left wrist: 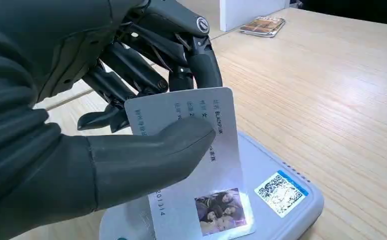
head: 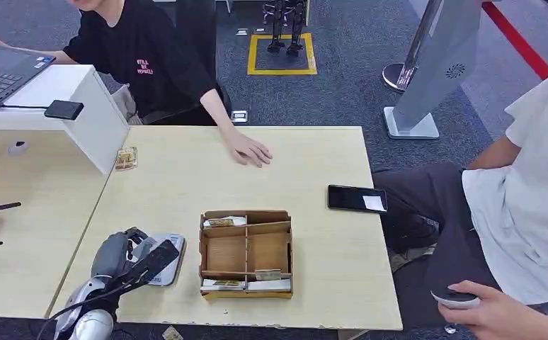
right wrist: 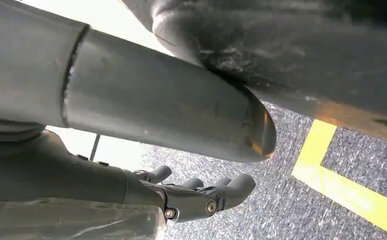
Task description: Pass the card to the sensor for recognition and then transmit it.
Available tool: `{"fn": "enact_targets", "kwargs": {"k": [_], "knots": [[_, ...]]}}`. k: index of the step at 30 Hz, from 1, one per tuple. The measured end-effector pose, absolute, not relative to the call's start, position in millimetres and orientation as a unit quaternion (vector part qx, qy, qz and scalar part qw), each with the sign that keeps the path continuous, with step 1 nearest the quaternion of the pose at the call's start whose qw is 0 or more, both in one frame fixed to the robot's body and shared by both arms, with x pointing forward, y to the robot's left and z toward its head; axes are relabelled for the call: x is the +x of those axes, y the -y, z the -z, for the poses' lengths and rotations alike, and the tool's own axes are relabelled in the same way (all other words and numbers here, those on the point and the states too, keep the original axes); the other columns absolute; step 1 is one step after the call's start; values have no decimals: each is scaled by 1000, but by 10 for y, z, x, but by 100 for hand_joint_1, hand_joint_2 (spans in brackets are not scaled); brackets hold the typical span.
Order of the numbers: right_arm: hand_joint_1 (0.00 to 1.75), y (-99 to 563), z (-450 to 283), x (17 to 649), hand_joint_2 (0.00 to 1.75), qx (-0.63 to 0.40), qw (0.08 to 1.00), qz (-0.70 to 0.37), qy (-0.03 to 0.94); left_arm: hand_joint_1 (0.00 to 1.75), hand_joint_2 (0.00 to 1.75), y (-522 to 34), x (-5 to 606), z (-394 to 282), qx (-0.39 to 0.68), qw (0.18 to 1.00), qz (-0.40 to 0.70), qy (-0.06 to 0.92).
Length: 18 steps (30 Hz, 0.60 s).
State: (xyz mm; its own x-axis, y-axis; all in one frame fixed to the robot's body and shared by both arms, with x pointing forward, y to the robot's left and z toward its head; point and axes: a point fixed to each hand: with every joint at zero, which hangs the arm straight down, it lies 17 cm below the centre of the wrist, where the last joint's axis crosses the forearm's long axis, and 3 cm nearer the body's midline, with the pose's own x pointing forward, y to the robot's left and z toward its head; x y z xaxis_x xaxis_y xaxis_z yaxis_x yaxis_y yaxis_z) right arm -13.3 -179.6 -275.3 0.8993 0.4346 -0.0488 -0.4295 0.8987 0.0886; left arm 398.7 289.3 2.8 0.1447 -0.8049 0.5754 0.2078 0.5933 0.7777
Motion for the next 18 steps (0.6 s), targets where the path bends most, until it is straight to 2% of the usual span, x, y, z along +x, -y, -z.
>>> {"fn": "enact_targets", "kwargs": {"k": [18], "knots": [[0, 1798, 2752, -133, 0, 39, 973, -223, -34, 175, 175, -2878, 3925, 78, 264, 713, 371, 534]]}}
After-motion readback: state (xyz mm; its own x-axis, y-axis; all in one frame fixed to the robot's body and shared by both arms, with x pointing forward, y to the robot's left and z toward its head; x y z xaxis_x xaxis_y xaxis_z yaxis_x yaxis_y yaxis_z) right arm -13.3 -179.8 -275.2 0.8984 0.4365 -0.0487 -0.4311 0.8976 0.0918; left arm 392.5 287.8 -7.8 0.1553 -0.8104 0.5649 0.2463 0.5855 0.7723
